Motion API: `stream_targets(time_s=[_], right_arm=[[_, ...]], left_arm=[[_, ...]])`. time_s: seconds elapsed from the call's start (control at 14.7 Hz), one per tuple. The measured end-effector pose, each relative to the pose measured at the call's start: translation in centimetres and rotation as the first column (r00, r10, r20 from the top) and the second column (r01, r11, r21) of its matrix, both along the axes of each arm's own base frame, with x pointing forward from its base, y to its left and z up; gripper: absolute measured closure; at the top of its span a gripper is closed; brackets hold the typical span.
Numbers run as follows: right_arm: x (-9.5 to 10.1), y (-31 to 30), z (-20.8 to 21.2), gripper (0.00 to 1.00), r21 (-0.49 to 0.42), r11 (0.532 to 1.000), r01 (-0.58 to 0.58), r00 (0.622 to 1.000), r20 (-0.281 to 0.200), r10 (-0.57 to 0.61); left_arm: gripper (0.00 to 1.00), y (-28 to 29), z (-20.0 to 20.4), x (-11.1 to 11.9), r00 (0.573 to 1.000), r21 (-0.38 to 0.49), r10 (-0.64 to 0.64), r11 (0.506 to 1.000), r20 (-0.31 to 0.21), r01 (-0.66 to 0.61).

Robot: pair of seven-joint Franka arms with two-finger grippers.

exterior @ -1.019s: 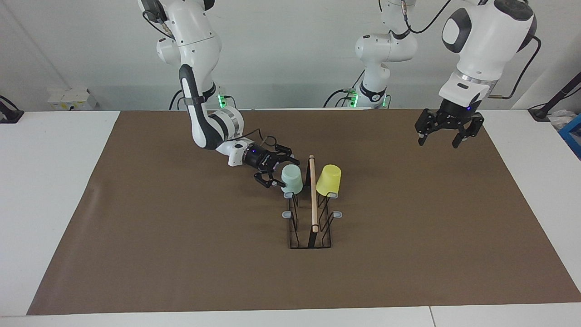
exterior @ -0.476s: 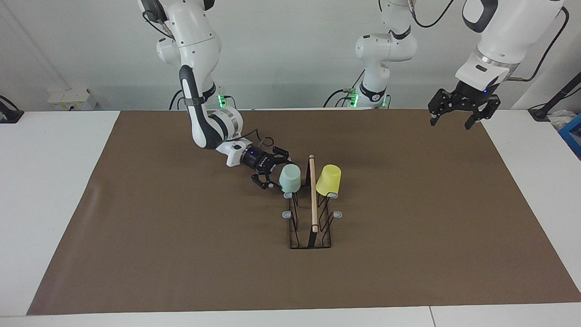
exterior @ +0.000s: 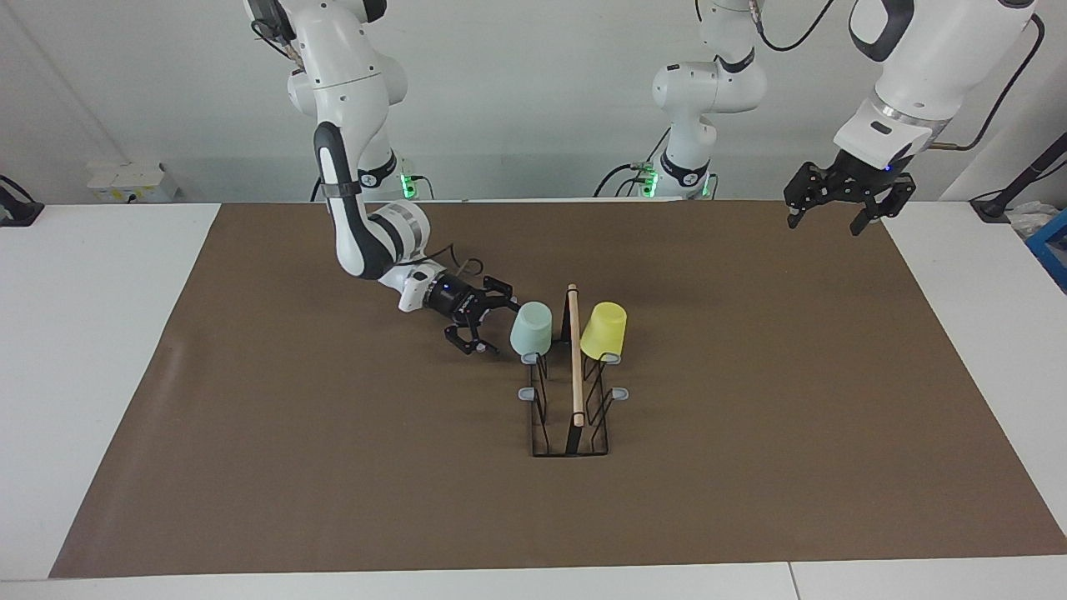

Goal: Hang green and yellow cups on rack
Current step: 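Open the right gripper and pull it back from the green cup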

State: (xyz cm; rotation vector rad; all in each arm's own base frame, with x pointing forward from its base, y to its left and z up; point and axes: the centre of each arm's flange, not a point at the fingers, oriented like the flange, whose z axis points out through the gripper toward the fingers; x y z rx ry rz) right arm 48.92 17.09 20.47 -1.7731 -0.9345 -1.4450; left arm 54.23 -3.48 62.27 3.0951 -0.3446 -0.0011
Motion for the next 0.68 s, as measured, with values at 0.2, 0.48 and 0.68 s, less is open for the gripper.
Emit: stream_targets(time_s=[0.2,0.48,0.68], right_arm=[[1.0,-3.7,0.9,0.00,-0.128,0.991,-0.033,0.999,0.024,0.036],[2.5,-8.2,5.1,0.00,-0.333,0.940,-0.076,0.990,0.085,0.111],[4.0,-11.6,7.7,0.00,-0.428,0.897,-0.108,0.980,0.108,0.170]], left_arm=[[0.00,0.0,-0.1,-0.1,1.000,0.000,0.000,1.000,-0.008,0.000],[0.00,0.0,-0.4,-0.1,1.000,0.001,0.000,1.000,-0.014,0.000],[0.00,0.0,-0.5,-0.1,1.000,0.001,0.005,1.000,-0.016,-0.005]])
